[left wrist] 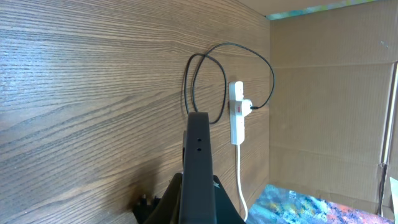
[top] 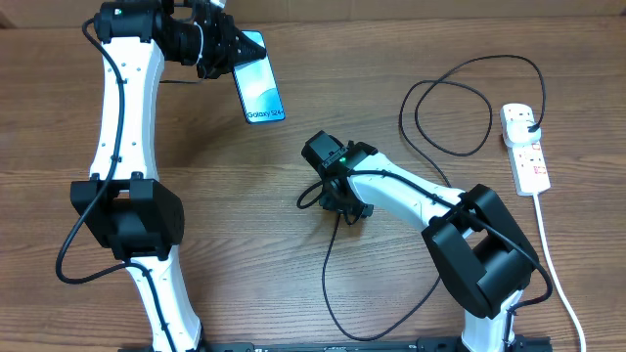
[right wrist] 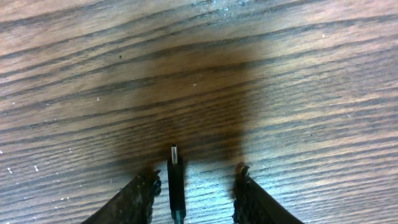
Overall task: Plug charger to phone and switch on socket
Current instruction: 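Close the right gripper on the USB-C plug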
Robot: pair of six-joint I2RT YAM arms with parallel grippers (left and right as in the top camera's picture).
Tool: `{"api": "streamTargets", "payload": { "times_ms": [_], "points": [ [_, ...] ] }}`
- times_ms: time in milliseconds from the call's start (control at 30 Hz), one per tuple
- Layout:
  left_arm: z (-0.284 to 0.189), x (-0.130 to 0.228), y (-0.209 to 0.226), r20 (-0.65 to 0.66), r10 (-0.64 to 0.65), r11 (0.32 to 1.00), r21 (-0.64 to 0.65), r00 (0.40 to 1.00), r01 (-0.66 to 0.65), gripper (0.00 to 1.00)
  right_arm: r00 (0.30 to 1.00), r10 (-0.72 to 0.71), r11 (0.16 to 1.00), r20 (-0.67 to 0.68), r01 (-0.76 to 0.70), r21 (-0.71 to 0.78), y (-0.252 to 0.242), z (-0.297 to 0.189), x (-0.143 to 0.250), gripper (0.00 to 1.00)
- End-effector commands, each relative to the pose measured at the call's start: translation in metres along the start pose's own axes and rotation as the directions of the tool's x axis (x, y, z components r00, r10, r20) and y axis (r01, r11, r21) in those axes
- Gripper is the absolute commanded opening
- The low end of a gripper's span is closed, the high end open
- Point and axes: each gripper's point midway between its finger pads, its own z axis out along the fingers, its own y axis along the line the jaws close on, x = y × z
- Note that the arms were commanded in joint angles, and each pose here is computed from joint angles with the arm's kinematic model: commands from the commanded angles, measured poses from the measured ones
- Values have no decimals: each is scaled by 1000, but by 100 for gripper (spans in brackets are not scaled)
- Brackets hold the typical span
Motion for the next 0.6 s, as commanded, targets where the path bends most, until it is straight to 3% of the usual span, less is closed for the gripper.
{"api": "streamTargets", "payload": {
  "times_ms": [0, 133, 567],
  "points": [
    [0, 1, -9, -5, 33, 999, 27, 999, -33, 4, 999, 3, 999, -42, -1, 49, -7, 17, 10, 41],
    [0, 1, -9, -5, 32, 999, 26, 999, -32, 4, 998, 3, 999, -55, 0, 48, -7, 17, 12, 31],
    [0, 1, -9, -5, 32, 999, 26, 999, -31, 5, 997, 2, 999, -83, 1, 42, -7, 17, 18, 14]
  ]
}}
